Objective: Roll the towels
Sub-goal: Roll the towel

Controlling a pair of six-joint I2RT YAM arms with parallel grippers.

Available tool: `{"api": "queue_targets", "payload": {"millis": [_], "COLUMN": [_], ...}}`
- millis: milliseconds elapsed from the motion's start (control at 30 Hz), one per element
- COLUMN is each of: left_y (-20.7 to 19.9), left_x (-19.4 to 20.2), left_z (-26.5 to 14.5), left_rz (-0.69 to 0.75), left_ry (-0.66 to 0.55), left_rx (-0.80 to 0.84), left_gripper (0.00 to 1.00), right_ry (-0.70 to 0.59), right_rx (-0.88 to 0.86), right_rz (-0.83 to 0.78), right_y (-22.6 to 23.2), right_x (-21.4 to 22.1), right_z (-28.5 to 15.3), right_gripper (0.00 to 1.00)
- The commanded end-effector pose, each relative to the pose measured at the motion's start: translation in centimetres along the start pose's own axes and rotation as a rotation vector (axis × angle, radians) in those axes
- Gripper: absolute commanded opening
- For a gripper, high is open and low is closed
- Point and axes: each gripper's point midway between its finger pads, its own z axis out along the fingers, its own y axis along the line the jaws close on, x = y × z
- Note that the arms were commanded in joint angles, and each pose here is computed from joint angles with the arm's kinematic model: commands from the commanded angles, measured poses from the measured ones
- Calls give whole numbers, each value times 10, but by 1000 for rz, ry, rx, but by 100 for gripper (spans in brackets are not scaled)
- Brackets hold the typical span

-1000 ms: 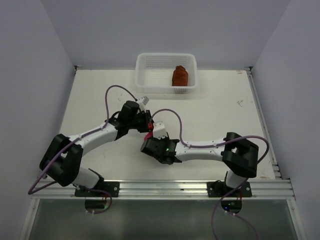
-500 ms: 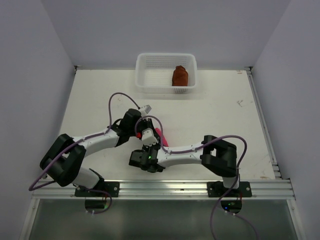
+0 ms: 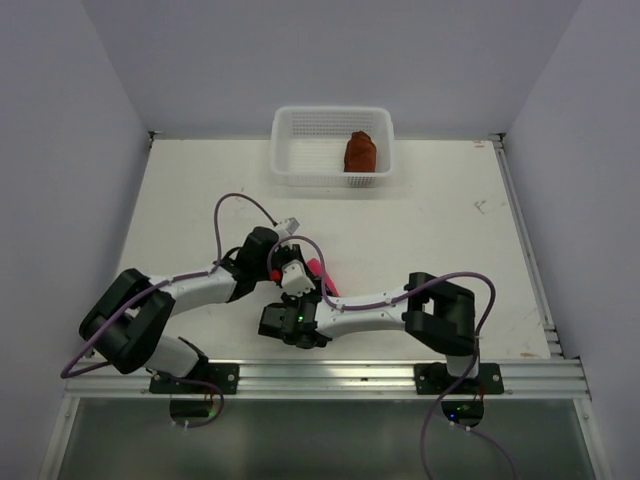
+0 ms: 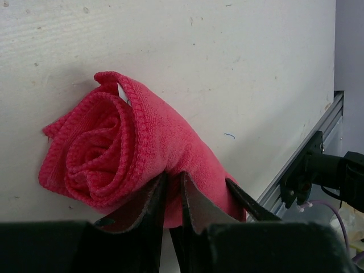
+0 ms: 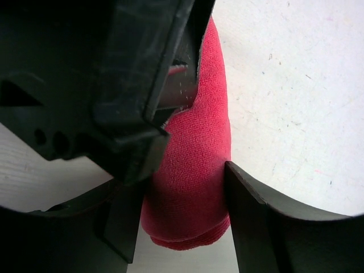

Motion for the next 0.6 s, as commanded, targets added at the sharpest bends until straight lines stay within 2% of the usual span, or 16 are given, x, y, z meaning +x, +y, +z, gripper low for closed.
{"api": "queue_targets", "payload": {"millis": [0, 333, 467, 567], "left_y": [25, 31, 33, 33], "left_x": [32, 37, 38, 39], "left_z": [-2, -1, -2, -2], "left_rz": [-24, -33, -40, -41], "left_ry": [75, 87, 86, 87], "left_rx": [-80, -100, -105, -106], "left_gripper": [20, 20, 19, 19], "right_ry": [-36, -83, -77, -49], "right_rx": [-112, -304, -389, -464], "right_rz": [107, 205, 258, 310], "right_y": [6, -1, -3, -3], "right_x": [-19, -37, -45, -51], "right_z": [-16, -45, -53, -52], "right_gripper": [61, 72, 86, 86]}}
